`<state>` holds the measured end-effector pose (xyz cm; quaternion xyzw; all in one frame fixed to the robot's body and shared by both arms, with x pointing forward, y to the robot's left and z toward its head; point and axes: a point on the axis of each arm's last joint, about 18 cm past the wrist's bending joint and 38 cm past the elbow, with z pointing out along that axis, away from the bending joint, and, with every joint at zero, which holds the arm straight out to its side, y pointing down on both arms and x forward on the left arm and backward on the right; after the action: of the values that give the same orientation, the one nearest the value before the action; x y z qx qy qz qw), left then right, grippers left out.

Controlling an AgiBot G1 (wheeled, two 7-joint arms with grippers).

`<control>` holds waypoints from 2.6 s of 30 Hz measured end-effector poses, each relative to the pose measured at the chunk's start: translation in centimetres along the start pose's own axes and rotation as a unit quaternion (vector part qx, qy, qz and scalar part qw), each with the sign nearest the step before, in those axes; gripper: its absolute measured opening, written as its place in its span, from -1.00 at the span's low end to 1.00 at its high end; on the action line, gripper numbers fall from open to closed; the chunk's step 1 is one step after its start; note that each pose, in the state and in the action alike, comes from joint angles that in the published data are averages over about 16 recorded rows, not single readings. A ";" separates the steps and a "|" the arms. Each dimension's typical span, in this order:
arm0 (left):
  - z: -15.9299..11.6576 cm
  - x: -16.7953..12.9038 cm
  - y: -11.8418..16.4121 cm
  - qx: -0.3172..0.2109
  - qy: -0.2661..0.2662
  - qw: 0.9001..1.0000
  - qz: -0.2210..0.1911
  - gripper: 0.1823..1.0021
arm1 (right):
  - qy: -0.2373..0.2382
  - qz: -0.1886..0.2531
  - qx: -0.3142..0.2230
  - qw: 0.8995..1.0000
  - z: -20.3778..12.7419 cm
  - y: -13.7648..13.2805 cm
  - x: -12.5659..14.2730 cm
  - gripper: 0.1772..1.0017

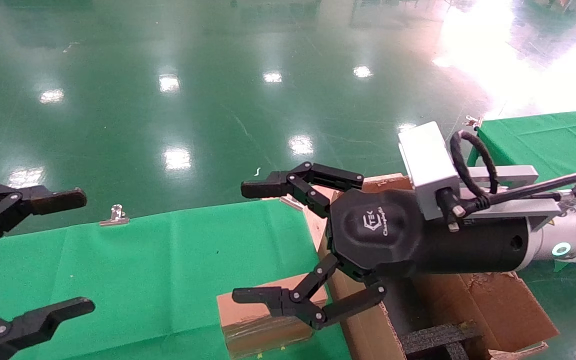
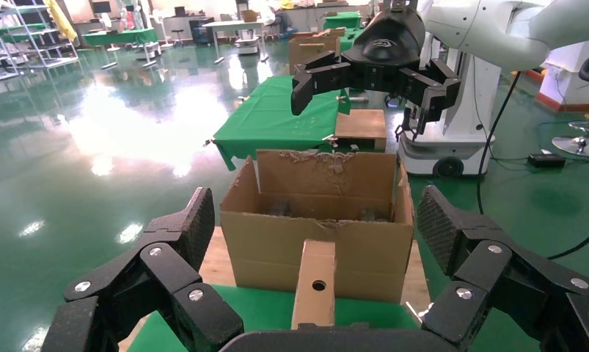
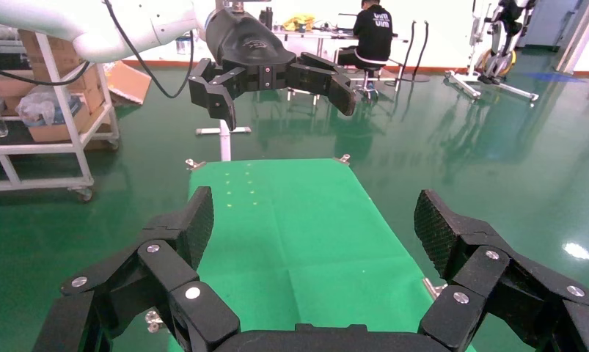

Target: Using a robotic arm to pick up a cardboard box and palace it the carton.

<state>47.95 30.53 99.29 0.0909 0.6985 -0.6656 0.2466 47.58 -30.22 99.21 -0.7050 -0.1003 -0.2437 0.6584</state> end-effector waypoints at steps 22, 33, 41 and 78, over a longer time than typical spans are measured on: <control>0.0 0.0 0.0 0.000 0.000 1.000 0.000 0.99 | 0.001 -0.001 -0.008 1.000 0.0 0.2 0.0 1.00; 0.0 0.0 0.0 0.000 0.000 1.000 0.000 0.86 | -0.008 -0.008 -0.115 0.993 1.2 2.6 0.6 1.00; 0.0 0.0 0.0 0.000 0.000 1.000 0.000 0.61 | -0.022 -0.024 -0.235 0.971 2.9 5.9 1.9 1.00; 0.0 0.0 0.0 0.000 0.000 1.000 0.000 -0.85 | -0.108 -0.151 -0.446 0.876 9.0 11.0 4.5 0.98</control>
<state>47.95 30.54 99.29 0.0906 0.6984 -0.6657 0.2468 58.39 -23.48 91.57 -0.9220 -0.1573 -0.2814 0.2144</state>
